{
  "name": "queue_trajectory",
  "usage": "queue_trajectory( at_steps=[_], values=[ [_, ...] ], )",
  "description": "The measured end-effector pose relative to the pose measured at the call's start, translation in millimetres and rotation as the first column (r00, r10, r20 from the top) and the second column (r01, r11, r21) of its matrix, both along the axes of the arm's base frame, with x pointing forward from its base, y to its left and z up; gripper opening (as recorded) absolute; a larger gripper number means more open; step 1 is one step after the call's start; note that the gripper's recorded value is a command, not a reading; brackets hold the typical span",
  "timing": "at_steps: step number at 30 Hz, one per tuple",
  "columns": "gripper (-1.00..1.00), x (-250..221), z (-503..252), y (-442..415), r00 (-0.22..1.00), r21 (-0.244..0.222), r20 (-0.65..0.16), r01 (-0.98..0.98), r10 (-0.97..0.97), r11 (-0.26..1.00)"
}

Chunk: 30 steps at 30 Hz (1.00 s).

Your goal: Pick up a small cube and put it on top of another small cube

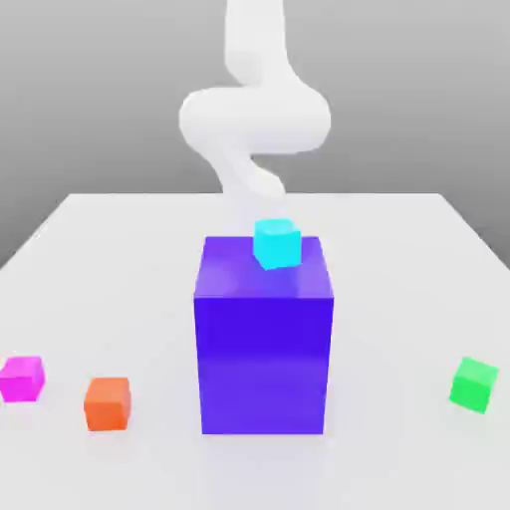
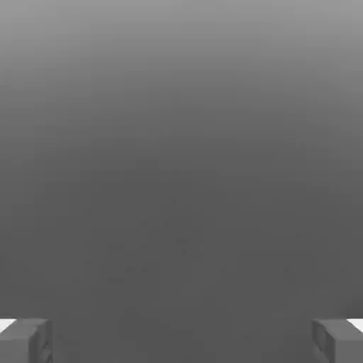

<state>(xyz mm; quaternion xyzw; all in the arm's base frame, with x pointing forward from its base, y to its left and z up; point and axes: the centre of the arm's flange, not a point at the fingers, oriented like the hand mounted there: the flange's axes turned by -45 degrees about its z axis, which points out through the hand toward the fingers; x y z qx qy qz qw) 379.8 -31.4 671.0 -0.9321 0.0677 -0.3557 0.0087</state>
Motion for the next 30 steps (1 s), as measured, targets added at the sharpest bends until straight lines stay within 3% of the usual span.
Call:
queue_trajectory(
  at_steps=[7, 13, 18, 24, 30],
  values=[
    [0.0, 55, -128, -104, 0.928, 0.129, -0.208, 0.338, -0.308, 0.932],
    [0.0, 50, -246, -192, 0.757, 0.168, -0.385, 0.62, -0.528, 0.767],
    [0.0, 8, -344, -263, 0.535, 0.146, -0.518, 0.824, -0.667, 0.547],
    [0.0, -67, -457, -309, 0.233, 0.058, -0.644, 0.965, -0.728, 0.257],
    [0.0, -85, -535, -315, 0.167, 0.032, -0.663, 0.98, -0.73, 0.195]
  ],
)
